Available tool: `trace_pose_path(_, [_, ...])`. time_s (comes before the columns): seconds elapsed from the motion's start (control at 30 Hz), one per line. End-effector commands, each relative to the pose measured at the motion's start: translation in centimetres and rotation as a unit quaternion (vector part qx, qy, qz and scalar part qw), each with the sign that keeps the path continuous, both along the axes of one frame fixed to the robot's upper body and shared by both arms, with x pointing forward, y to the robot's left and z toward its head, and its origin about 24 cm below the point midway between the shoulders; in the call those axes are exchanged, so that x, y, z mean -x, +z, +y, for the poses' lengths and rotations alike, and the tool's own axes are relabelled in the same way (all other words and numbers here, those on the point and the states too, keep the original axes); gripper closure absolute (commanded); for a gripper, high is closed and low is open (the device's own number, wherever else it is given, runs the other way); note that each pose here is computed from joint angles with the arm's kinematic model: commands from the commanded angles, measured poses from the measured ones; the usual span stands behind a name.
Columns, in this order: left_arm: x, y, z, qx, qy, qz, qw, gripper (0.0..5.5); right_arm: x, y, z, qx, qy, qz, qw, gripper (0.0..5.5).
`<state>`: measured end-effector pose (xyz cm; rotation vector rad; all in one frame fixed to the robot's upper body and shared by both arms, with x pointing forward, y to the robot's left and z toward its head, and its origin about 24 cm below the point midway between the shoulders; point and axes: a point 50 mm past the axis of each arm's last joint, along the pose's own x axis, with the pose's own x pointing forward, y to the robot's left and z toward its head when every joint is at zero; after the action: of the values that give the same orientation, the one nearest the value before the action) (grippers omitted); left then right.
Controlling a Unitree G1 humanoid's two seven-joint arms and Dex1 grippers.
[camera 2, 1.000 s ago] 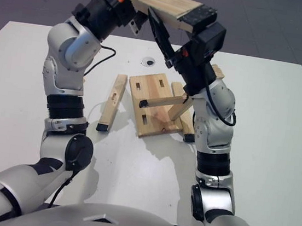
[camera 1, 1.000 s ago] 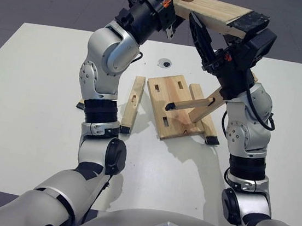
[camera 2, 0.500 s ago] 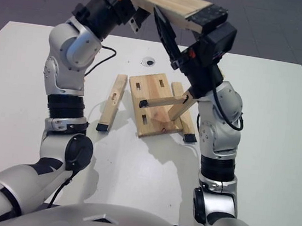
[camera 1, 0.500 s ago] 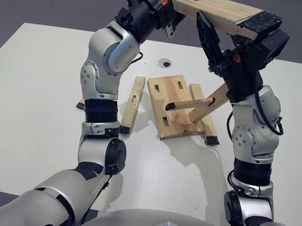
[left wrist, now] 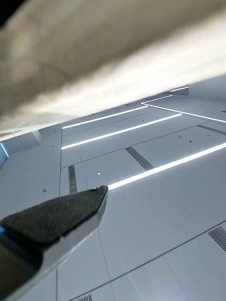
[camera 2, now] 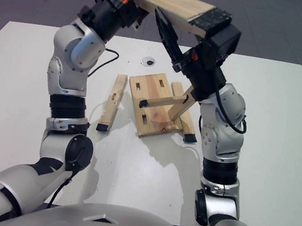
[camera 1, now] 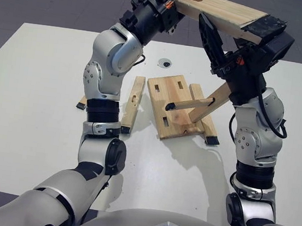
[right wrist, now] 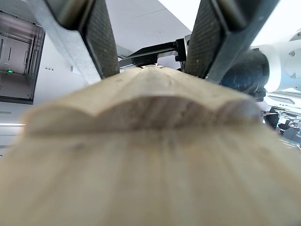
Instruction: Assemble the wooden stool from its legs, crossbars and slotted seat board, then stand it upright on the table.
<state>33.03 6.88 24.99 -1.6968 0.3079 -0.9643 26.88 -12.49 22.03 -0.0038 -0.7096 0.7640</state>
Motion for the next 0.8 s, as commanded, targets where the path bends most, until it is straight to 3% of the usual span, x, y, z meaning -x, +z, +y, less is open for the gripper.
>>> trace_pose_path(0.03, [0.2, 0.3, -0.1, 0.021, -0.002, -0.010, 1.000, 2.73, -0.1, -0.4, -1.0, 0.006, -0.023, 0.014, 1.000, 3.45])
trace_pose_path(0.37, [0.1, 0.0, 0.6, -0.006, 0.025, -0.018, 1.000, 4.29, 0.1, -0.7, -1.7, 0.008, -0.040, 0.025, 0.999, 3.45])
trace_pose_path(0.67, [-0.4, -0.6, 1.5, -0.077, 0.086, -0.027, 0.993, 4.30, 0.2, -1.5, -2.5, 0.020, -0.063, 0.042, 0.997, 3.45])
trace_pose_path(0.77, [0.0, 0.6, 2.1, -0.097, 0.116, -0.072, 0.986, 4.29, 0.1, -1.9, -2.5, 0.027, -0.066, 0.054, 0.996, 3.45])
trace_pose_path(0.8, [0.3, 1.2, 2.5, -0.102, 0.129, -0.097, 0.982, 4.27, 0.1, -2.0, -2.5, 0.030, -0.066, 0.059, 0.996, 3.07])
